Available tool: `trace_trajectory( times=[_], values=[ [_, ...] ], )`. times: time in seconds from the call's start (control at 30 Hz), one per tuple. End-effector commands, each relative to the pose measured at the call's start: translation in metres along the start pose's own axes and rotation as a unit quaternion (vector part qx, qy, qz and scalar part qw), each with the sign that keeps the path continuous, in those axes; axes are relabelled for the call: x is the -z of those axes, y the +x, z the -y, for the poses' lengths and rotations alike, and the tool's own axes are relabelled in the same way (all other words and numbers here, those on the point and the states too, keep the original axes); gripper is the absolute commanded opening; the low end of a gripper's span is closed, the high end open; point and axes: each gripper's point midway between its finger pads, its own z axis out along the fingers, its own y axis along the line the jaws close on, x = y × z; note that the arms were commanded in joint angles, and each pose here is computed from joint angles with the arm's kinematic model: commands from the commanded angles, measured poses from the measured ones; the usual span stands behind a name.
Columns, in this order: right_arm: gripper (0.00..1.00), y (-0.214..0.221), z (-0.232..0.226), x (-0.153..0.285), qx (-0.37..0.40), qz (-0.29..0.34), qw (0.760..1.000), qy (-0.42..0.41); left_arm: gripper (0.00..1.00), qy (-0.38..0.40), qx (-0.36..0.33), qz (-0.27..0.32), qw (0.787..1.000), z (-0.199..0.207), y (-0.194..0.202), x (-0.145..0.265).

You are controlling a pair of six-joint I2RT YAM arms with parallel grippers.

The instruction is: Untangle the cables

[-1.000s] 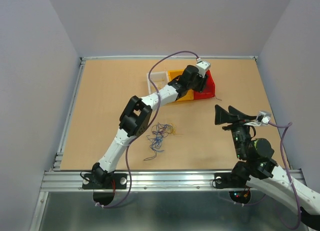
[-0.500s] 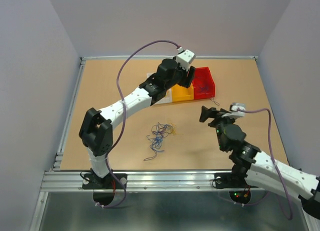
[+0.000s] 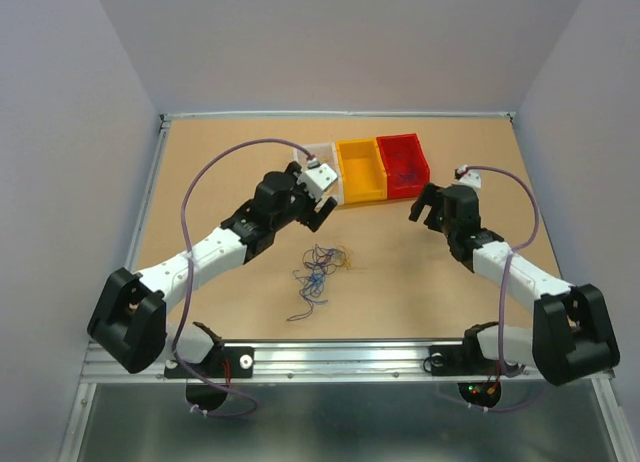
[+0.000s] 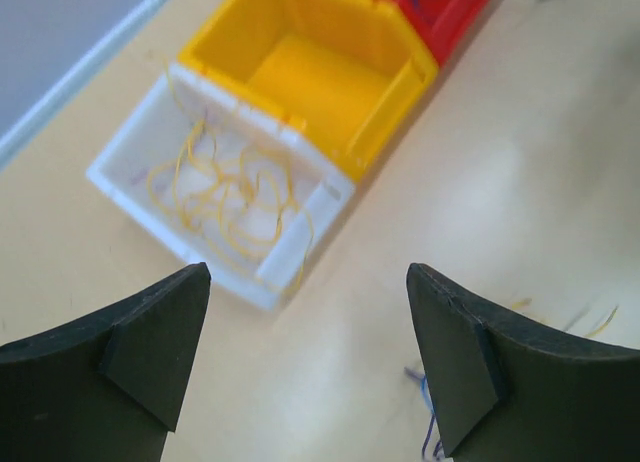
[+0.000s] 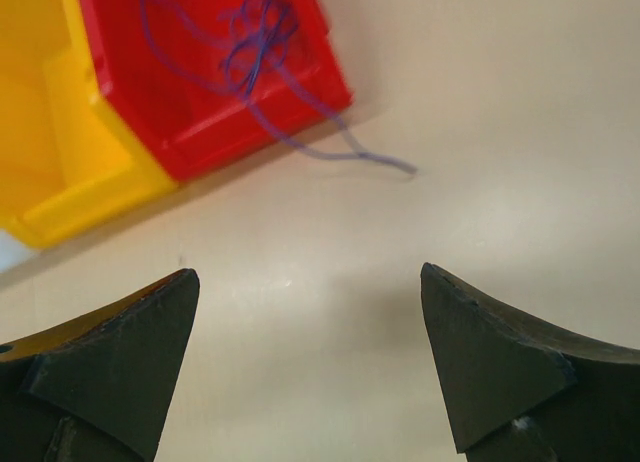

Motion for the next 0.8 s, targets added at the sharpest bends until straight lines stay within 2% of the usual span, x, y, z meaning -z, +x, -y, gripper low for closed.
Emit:
trace_trajectory(
  times=[0.0,0.1,0.23,0.33,0.4,0.43,0.5,0.67,0.77],
  values=[
    [0.95,-0.003,-0.03,-0.015,0.029,-0.044,0.997,-0.056,0.92,-0.009,-0.043,0.054,0.998,-0.01,0.005,0.021],
    [0.92,-0.002,-0.029,-0.026,0.07,-0.05,0.995,-0.051,0.92,0.01,-0.032,0.048,0.998,0.0,0.022,0.024],
    [0.91,-0.008,-0.012,-0.041,0.107,-0.044,0.993,0.003,0.91,0.017,-0.017,0.043,0.999,0.003,0.029,0.018],
    [0.81,-0.017,-0.004,-0.057,0.141,-0.037,0.988,0.04,0.91,0.014,-0.016,0.036,0.999,0.002,0.033,0.013],
    [0.75,-0.01,0.001,-0.072,0.173,-0.055,0.982,0.052,0.91,0.015,-0.019,0.035,0.999,0.003,0.035,0.013],
    [0.74,-0.018,-0.001,-0.077,0.18,-0.05,0.981,0.061,0.91,0.014,-0.019,0.035,0.999,0.002,0.035,0.013],
    [0.71,-0.005,0.007,-0.089,0.208,-0.071,0.973,0.074,0.91,0.01,-0.019,0.039,0.999,0.0,0.033,0.015],
    [0.65,0.01,0.008,-0.105,0.221,-0.095,0.968,0.073,0.91,0.012,-0.019,0.041,0.999,0.001,0.032,0.017],
    [0.35,0.01,0.003,-0.11,0.211,-0.105,0.969,0.072,0.91,0.013,-0.02,0.041,0.999,0.002,0.033,0.016]
  ],
)
